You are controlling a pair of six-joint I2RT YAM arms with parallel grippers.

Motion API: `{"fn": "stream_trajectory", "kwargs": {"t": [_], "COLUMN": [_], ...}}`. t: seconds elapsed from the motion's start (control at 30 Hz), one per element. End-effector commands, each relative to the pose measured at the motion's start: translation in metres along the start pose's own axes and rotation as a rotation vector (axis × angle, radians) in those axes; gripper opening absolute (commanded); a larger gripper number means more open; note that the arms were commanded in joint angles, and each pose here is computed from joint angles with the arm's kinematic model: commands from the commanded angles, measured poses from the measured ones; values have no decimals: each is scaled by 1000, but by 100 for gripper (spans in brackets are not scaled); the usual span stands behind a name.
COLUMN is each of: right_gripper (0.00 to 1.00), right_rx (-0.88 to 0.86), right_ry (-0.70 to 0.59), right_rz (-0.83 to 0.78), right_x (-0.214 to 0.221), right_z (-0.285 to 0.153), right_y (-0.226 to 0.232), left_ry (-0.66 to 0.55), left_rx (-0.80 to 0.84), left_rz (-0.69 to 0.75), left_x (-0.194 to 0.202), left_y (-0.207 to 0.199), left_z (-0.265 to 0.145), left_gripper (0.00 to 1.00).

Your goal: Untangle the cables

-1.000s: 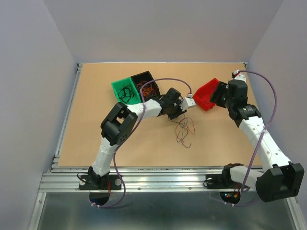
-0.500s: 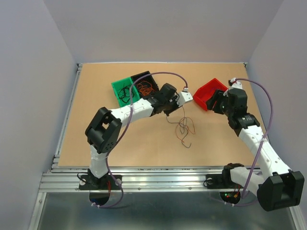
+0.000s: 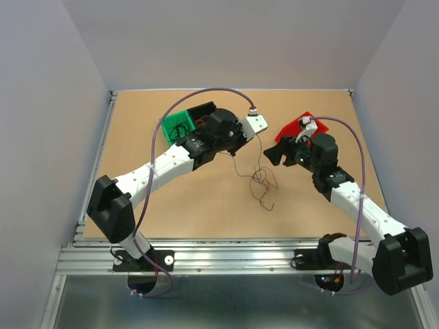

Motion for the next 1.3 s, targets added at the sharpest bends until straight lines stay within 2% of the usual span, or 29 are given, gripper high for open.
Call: {"fn": "stream_trajectory", "kwargs": {"t": [0.0,0.17,0.3,0.57,0.77,1.07,1.2,1.23,1.27], "right_gripper": [77,80,80,80,80,77,67,59,34], "right_rx": [-222,-270,-382,-494,-490,-549,-548,-551,-548], "right_ry": [-150,-125,-110,-28,29,99,118,120,120], "right_rz": [-152,-205,-257,-272,-295,-323,-320,-318,-318], "right_x": [-19,-2,13,48,72,107,115,116,116], "right_z": [12,32,52,88,115,143,151,151,150], "right_y": [39,51,67,80,86,100,102,103,103], "left_ry": [-52,-33,-24,-9,49,-14,-52,-59,-71], "left_rx": [-13,-29,-25,-55,-81,-117,-146,-165,-180], "left_rz": [0,12,29,35,23,-19,-26,-28,-35], "left_x": [-15,-13,-8,5,28,17,9,8,5], "left_y": [1,4,3,7,12,27,33,36,39], "left_z": [-23,-32,-40,-48,-37,-54,-65,-68,-72], "left_gripper": [0,0,0,0,0,0,0,0,0]}}
Point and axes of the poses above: each gripper's point midway between its finger pads, its own z axis out along the fingers, its own y axis along the line the jaws close on, x = y × z, the point moved 2 cm from there along -z, back along the fingers, and after that the axes turned 13 degrees about -z, right-handed, at the moved point
